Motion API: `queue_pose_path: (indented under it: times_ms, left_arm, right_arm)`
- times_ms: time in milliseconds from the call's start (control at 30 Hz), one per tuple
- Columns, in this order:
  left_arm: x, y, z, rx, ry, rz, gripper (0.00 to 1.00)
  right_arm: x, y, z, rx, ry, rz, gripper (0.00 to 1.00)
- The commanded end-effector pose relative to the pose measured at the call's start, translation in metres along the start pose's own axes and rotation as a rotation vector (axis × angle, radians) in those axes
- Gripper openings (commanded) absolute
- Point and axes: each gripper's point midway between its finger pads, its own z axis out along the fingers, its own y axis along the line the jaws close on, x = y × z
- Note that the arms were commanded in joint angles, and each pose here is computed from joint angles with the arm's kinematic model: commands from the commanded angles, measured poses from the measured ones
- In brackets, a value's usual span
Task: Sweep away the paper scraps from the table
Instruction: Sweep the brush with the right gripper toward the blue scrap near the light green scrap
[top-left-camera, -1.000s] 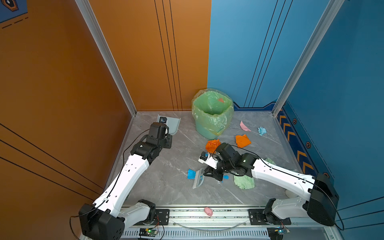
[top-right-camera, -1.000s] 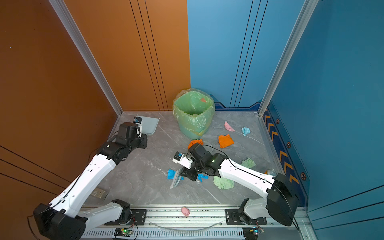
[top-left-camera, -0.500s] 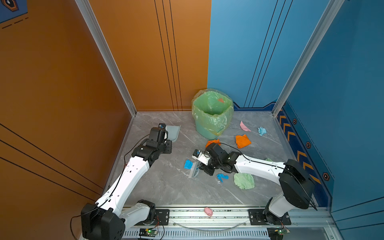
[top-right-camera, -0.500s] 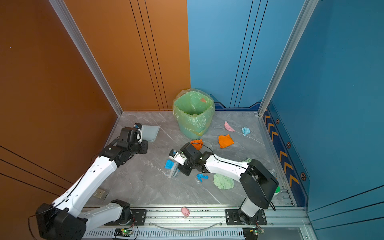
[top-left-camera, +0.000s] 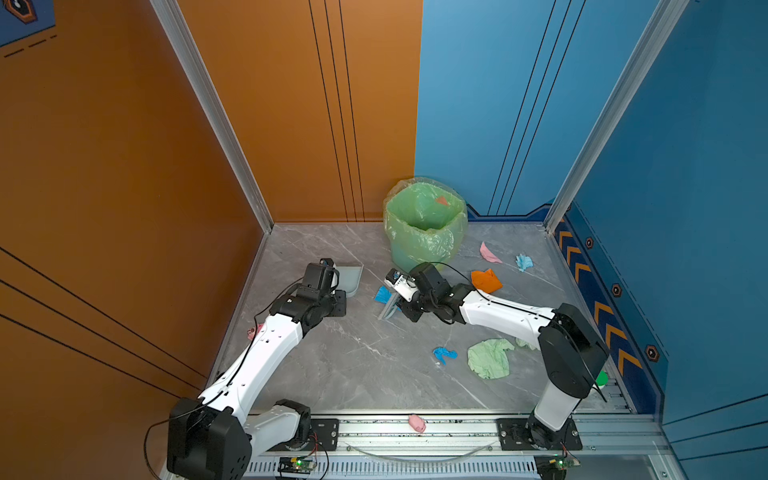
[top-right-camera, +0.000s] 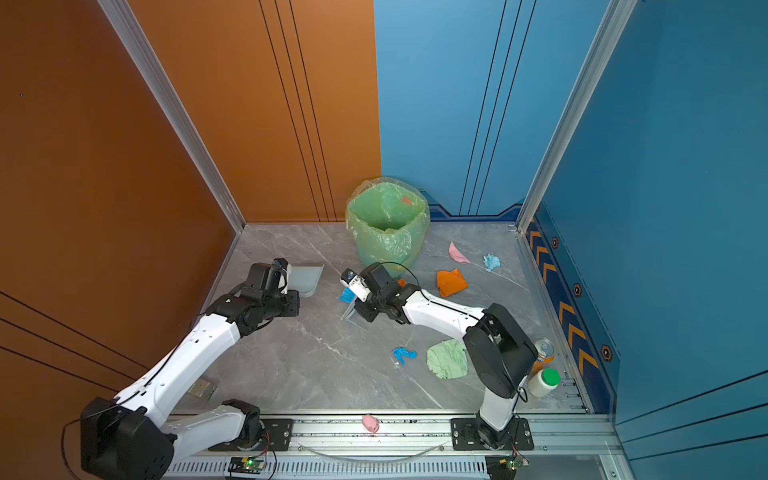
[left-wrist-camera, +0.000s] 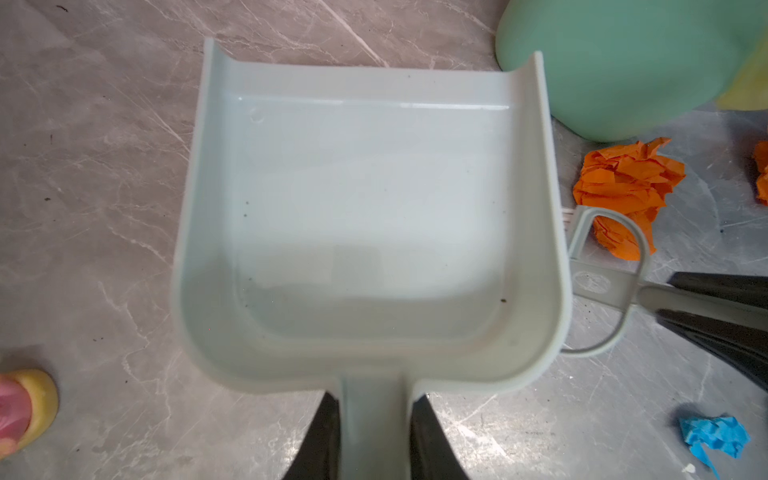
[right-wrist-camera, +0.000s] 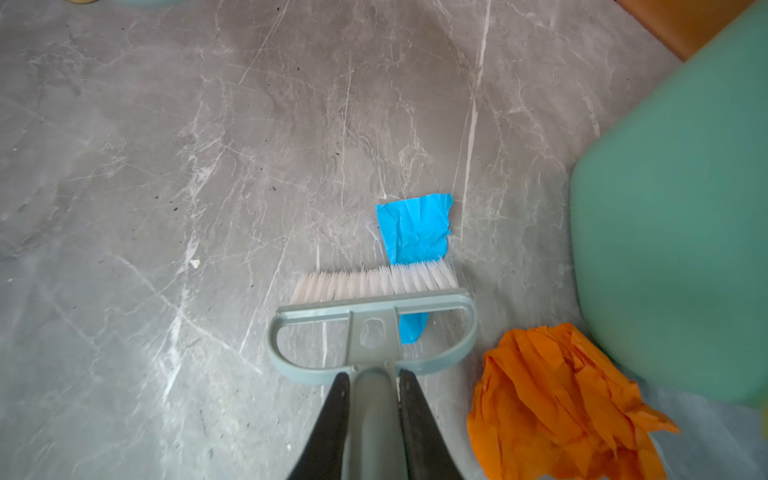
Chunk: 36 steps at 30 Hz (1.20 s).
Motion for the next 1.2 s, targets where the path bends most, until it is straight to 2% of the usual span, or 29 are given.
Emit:
queue_pose_path:
  times_ms: [0, 133, 300, 500, 633, 767, 1033, 1167]
  left_arm:
    - [0.004, -0.001, 0.008, 0.004, 0.022, -0.01, 0.0]
    - [0.004, -0.008, 0.017, 0.029, 0.048, 0.004, 0.0]
    - [0.009, -0.019, 0.032, 0.057, 0.107, 0.032, 0.0]
    - [0.014, -0.027, 0.038, 0.066, 0.134, 0.074, 0.0]
    - [0.012, -0.03, 0.041, 0.069, 0.136, 0.088, 0.0]
    - [0.009, -0.035, 0.042, 0.075, 0.138, 0.101, 0.0]
    - [0.013, -0.042, 0.044, 0.093, 0.153, 0.121, 0.0]
    - [0.017, -0.044, 0.045, 0.095, 0.16, 0.127, 0.0]
  right_arm:
    - [-0.002, 0.002, -0.047, -0.016, -0.01, 0.019, 0.0]
    - [0.013, 0.007, -0.079, -0.033, 0.006, 0.121, 0.0]
    - [0.053, 0.0, -0.111, 0.043, 0.137, 0.267, 0.0]
    - [0.091, 0.012, -0.137, 0.055, 0.231, 0.425, 0.0]
    - [0.113, 0.017, -0.15, 0.067, 0.295, 0.489, 0.0]
    - [0.127, 0.022, -0.154, 0.065, 0.331, 0.525, 0.0]
    - [0.152, 0.034, -0.133, 0.026, 0.452, 0.525, 0.0]
    - [0.149, 0.033, -0.119, 0.026, 0.428, 0.507, 0.0]
